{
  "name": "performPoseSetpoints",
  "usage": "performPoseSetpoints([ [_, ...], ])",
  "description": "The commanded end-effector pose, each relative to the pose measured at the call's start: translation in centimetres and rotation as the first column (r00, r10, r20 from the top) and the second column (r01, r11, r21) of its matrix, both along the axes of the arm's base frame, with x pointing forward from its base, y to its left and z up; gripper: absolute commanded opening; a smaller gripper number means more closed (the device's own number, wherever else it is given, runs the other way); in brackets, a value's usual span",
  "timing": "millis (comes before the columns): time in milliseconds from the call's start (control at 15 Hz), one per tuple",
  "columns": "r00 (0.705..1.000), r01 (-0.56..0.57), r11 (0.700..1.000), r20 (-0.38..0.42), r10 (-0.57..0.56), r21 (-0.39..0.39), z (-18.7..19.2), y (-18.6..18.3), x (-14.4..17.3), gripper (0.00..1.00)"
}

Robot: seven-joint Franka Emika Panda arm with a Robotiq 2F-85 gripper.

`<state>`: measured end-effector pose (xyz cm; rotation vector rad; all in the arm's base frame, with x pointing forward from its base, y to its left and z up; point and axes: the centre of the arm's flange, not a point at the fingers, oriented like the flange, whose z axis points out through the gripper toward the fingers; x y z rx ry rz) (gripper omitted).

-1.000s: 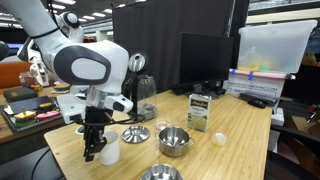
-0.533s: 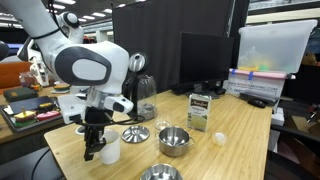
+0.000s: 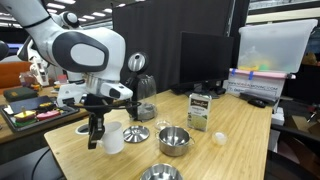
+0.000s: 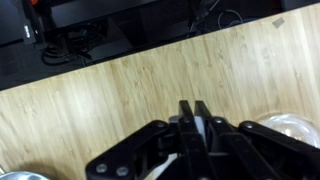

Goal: Pour some contents from the white mug into the silver pan.

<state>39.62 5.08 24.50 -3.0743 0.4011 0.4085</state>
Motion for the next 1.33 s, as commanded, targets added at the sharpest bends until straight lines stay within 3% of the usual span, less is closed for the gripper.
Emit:
performPoseSetpoints([
  [0,0.984,0.178,0.981,-0.008,-0.179,-0.077,2.7,0.7,-0.6,0.02],
  [200,0.947,0.309,0.945,-0.063,-0.316,-0.103,3.3,1.2,-1.0,0.02],
  [400,0.901,0.416,0.906,-0.098,-0.422,-0.076,3.3,1.2,-1.0,0.02],
  [467,0.902,0.416,0.906,-0.088,-0.422,-0.071,3.5,1.4,-1.2,0.02],
  [533,0.919,0.381,0.921,-0.076,-0.387,-0.077,2.8,1.2,-1.3,0.09],
  [933,0.911,0.400,0.914,-0.077,-0.405,-0.074,2.9,1.3,-1.2,0.09],
  [1000,0.911,0.400,0.914,-0.077,-0.405,-0.074,2.9,1.3,-1.2,0.02],
  [1267,0.857,0.502,0.863,-0.106,-0.505,-0.057,3.1,-0.3,-0.6,0.02],
])
